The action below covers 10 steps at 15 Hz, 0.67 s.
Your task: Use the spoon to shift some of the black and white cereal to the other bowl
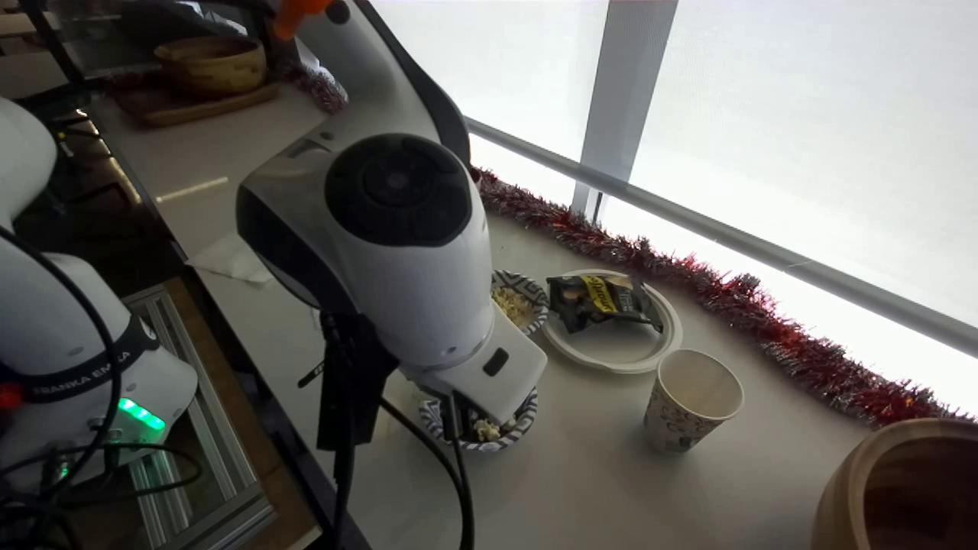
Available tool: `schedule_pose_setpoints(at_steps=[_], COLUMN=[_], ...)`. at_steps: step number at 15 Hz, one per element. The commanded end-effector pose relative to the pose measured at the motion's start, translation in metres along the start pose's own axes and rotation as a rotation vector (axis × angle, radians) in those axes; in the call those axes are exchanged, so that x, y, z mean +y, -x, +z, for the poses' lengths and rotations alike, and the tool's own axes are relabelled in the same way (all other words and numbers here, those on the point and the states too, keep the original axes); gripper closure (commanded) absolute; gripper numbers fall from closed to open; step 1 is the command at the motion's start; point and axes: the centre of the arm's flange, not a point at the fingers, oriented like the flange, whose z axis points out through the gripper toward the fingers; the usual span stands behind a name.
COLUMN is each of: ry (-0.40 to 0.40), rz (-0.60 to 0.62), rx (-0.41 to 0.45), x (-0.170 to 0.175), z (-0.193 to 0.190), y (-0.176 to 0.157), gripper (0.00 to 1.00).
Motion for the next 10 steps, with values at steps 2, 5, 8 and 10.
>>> schedule_pose_setpoints(at_steps=[2,5,8,10], ry=[0.024,0.048,0.074,0.085], rz=[-0.079,-0.131,-0.180,-0.211], rx=[0.029,0.048,0.062,0.072], x=[0.003,0.006,0.008,0.008], z=[0.008,0.007,0.007,0.005], y=[0.013,0.021,0.029,0.035], gripper=[0.97,0.97,0.97,0.97])
